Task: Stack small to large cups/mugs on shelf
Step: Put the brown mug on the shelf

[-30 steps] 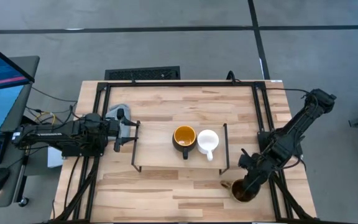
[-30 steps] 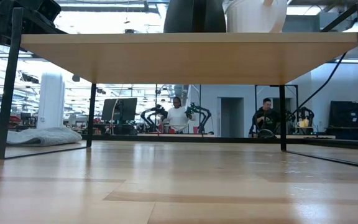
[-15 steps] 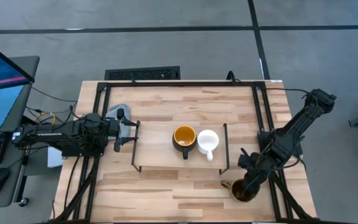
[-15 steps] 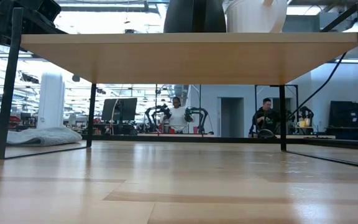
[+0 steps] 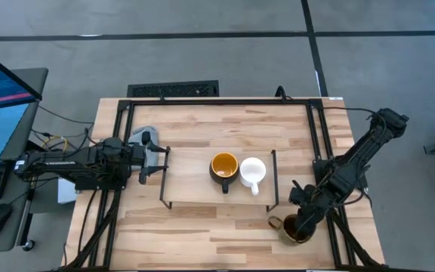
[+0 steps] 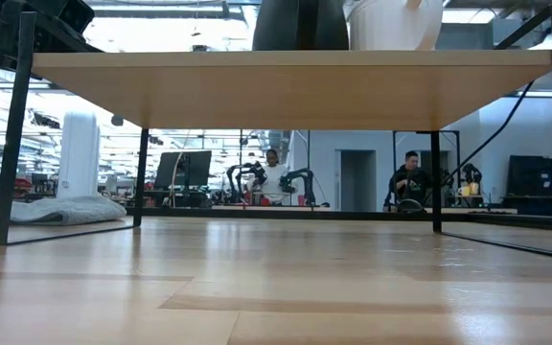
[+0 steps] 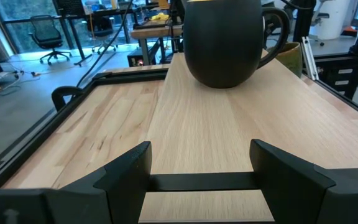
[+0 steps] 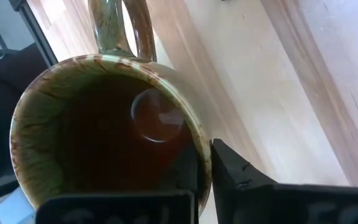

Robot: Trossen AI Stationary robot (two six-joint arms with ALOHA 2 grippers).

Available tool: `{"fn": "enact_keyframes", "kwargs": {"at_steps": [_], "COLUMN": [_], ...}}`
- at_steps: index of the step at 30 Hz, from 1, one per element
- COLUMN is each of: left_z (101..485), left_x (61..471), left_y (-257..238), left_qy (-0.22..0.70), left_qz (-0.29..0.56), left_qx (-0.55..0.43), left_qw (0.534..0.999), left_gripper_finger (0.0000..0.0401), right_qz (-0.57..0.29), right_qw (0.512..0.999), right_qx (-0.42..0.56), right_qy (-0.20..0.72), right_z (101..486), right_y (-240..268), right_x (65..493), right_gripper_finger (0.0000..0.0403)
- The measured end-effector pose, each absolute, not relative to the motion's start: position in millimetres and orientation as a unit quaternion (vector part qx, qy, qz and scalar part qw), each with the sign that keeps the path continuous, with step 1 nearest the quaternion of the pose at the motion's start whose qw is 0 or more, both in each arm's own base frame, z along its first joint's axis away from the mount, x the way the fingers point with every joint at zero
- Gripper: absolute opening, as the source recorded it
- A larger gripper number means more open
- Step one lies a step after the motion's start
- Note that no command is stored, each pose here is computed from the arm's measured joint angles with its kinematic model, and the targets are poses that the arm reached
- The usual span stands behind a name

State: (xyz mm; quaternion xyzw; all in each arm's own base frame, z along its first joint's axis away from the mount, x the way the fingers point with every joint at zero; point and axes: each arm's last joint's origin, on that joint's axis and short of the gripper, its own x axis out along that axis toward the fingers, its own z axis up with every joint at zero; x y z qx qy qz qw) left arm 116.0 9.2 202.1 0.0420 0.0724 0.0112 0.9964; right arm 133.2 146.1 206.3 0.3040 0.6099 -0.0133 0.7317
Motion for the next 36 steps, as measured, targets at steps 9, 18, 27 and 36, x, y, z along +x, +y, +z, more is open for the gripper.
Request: {"fn": "enact_keyframes", "kwargs": {"at_steps": [9,18,27,36], "left_z": [202,202,202,201], "left_x": [116,116,116,116], "left_y": [9,9,9,9], "left_qy": [0.074,0.074,0.075,0.079], "left_qz": [0.012,0.011,0.012,0.012], "left_qx": [0.042,0.042,0.042,0.04], "left_qw": [0.996,0.996,0.996,0.996], "left_gripper_finger": [0.0263,0.0263,0.0263,0.0263], "right_qz": [-0.028,-0.076,-0.124,-0.26], "right_qw": [0.726,0.707,0.693,0.691], "right_qx": [0.291,0.298,0.305,0.237], "right_qy": [0.623,0.637,0.641,0.631], "right_z": [206,205,205,248], "right_y": [143,138,132,113], "right_x": [130,125,121,109], "right_gripper_finger": [0.0031,0.0031,0.0031,0.0031]}}
